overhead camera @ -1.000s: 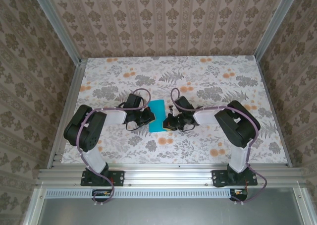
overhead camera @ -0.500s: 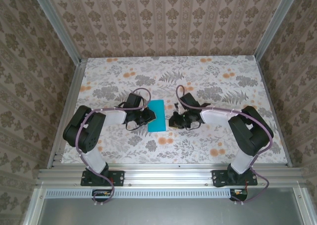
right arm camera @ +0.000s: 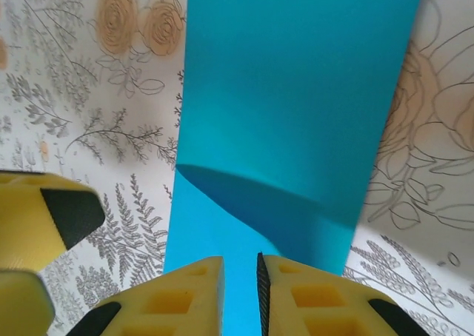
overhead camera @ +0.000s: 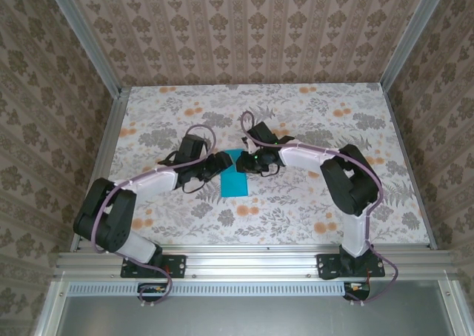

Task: Fold a paper plane with a square sheet of paper (pick it up from the middle)
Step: Turn over the paper at the center of the table, then third fold the triangle at the center of the table.

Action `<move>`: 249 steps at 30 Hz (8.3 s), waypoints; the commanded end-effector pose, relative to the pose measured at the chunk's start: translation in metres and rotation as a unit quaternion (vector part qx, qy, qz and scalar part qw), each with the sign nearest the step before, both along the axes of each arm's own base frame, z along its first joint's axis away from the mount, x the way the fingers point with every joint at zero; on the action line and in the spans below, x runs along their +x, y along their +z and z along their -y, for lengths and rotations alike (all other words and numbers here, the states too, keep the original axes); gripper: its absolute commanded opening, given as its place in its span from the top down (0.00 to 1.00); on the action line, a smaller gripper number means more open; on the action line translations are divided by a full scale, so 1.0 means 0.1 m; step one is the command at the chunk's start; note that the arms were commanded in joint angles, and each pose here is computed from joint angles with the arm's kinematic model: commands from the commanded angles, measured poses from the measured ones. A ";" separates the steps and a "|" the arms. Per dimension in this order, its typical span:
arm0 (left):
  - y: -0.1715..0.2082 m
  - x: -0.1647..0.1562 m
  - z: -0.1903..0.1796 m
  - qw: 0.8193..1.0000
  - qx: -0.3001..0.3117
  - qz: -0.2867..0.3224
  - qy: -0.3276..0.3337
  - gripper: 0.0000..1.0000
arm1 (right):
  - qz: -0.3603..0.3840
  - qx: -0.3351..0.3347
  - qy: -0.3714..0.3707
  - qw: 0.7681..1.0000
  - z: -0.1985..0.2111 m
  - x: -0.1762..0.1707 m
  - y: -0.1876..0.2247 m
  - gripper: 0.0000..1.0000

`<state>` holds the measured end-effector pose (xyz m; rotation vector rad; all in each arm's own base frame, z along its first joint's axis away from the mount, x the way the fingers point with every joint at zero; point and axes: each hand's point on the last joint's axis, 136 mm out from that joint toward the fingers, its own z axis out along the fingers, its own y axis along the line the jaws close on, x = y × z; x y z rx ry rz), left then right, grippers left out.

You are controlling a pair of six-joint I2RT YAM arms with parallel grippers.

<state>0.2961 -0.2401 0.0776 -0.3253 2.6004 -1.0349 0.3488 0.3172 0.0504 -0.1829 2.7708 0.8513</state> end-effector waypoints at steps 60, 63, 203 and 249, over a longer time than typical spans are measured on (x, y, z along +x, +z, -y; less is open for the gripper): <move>-0.01 0.01 -0.05 0.995 0.093 0.034 -0.021 0.97 | 0.002 0.094 -0.133 0.987 0.73 0.33 0.52 0.52; 0.27 -0.04 -0.30 0.983 0.174 0.055 -0.035 0.97 | 0.033 0.063 -0.171 0.983 1.08 0.32 0.59 0.43; -0.86 0.58 -0.18 0.981 0.135 -0.139 -0.026 0.76 | -0.111 0.075 -0.122 0.983 0.05 -0.40 -0.09 0.92; -0.83 0.48 -0.07 0.985 0.123 -0.104 -0.056 0.75 | -0.124 0.128 -0.084 0.980 -0.15 -0.48 0.13 0.95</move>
